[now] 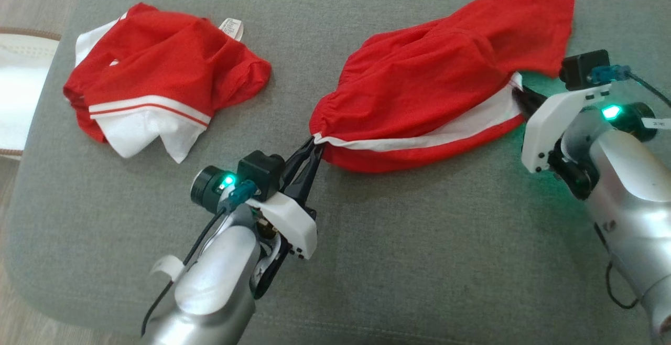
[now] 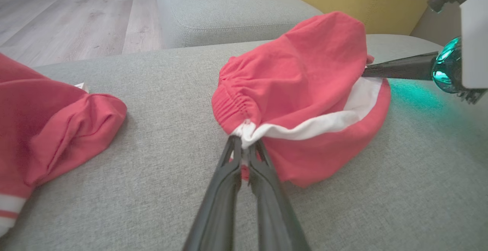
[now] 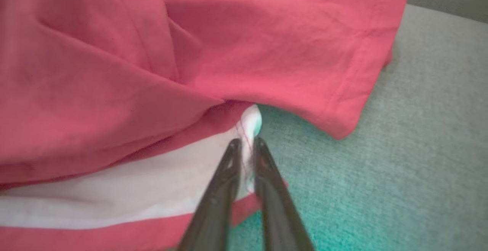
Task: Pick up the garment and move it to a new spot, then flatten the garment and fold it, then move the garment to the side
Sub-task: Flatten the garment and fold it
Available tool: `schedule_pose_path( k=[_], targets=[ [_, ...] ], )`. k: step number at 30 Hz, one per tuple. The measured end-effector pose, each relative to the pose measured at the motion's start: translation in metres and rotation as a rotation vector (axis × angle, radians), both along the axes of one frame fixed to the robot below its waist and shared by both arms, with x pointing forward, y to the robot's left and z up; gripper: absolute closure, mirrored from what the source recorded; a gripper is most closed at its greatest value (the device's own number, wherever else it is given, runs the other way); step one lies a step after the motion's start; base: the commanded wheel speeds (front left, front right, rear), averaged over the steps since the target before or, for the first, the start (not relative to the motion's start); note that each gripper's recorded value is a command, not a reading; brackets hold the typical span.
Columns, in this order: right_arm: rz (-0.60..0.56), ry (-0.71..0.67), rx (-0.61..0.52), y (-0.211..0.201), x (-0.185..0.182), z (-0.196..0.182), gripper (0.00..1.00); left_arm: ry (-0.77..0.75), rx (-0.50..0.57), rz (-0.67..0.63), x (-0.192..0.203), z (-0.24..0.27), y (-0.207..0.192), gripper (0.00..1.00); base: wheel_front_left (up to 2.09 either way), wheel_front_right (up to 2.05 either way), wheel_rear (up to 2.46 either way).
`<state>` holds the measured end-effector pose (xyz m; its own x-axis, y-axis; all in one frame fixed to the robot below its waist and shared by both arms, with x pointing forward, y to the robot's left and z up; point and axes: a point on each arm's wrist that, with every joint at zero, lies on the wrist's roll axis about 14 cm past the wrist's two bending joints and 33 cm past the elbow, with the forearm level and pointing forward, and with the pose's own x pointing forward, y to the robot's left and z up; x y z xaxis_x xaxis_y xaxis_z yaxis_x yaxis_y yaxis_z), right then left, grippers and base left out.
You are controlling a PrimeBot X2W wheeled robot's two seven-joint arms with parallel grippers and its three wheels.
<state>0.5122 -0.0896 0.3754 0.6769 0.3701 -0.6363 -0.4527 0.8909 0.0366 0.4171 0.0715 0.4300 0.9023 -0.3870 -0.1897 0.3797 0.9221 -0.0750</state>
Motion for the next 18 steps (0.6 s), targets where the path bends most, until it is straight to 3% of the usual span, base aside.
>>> schedule_pose_path(
  k=[9,18],
  targets=[
    [-0.021,-0.131,0.062,-0.011,0.001,0.035,1.0,-0.013,0.002,-0.032,0.0,0.005,-0.011,1.0,0.0,0.0,0.0],
    [-0.076,-0.317,0.188,-0.033,0.001,0.106,1.0,-0.075,0.024,-0.074,0.006,0.024,-0.019,1.0,0.0,0.0,0.0]
  ],
)
